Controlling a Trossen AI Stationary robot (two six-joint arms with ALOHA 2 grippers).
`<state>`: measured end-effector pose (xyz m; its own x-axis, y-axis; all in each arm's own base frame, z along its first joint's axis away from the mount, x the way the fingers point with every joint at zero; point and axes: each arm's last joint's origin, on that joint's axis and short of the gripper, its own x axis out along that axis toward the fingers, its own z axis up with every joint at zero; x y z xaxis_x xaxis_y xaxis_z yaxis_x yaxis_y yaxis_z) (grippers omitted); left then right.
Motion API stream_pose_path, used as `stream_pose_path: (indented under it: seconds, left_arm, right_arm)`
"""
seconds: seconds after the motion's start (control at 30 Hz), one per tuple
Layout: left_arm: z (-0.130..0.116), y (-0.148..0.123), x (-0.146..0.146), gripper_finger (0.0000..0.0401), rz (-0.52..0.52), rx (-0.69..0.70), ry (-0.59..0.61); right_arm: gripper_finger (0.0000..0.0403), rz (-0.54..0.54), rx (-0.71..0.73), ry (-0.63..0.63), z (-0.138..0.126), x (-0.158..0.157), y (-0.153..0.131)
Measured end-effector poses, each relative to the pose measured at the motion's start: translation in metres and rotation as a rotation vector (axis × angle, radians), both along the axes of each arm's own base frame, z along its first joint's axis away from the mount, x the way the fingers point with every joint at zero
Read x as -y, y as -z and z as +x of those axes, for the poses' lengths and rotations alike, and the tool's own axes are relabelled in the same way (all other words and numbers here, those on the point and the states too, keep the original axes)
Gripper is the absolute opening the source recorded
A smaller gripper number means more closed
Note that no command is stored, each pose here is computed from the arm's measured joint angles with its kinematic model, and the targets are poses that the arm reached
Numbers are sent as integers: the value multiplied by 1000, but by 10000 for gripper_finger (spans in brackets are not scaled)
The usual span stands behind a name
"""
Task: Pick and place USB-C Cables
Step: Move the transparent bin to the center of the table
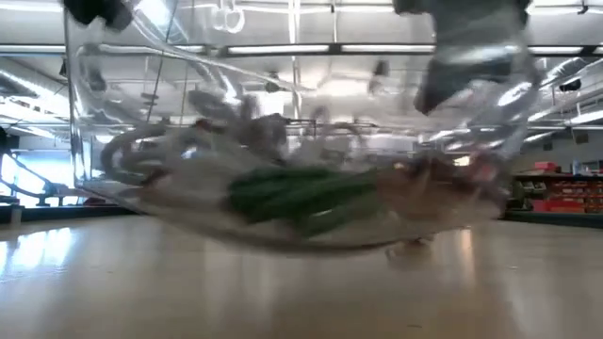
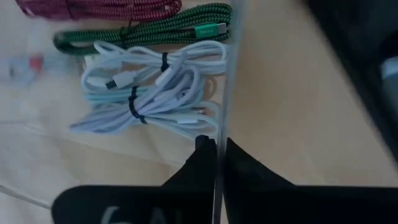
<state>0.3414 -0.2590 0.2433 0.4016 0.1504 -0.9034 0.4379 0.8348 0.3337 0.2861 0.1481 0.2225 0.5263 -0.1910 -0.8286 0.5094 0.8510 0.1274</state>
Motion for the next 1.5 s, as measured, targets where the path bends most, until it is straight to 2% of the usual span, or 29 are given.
stream_pose_path:
  seconds: [0.23,0.5,0.7,0.9,1.17,1.5]
  left_arm:
    - [-13,-2,-12,8,105,-88,-113]
    - [-13,-3,-22,7,179,-70,-196]
    - [-8,-17,-38,7,147,-42,-252]
    - [-4,-37,-61,7,122,-28,-249]
    - [-2,-65,-110,7,42,-90,-280]
    - [8,-74,-169,7,4,-158,-326]
  right_arm:
    - [1,-53,49,-48,17,14,-21]
    - [1,-88,40,-78,37,54,-33]
    - [1,-117,16,-74,48,93,-34]
    - [1,-137,-6,-85,52,124,-35]
    - [1,-158,6,-98,56,156,-37]
    - [1,-154,-14,-81,53,198,-37]
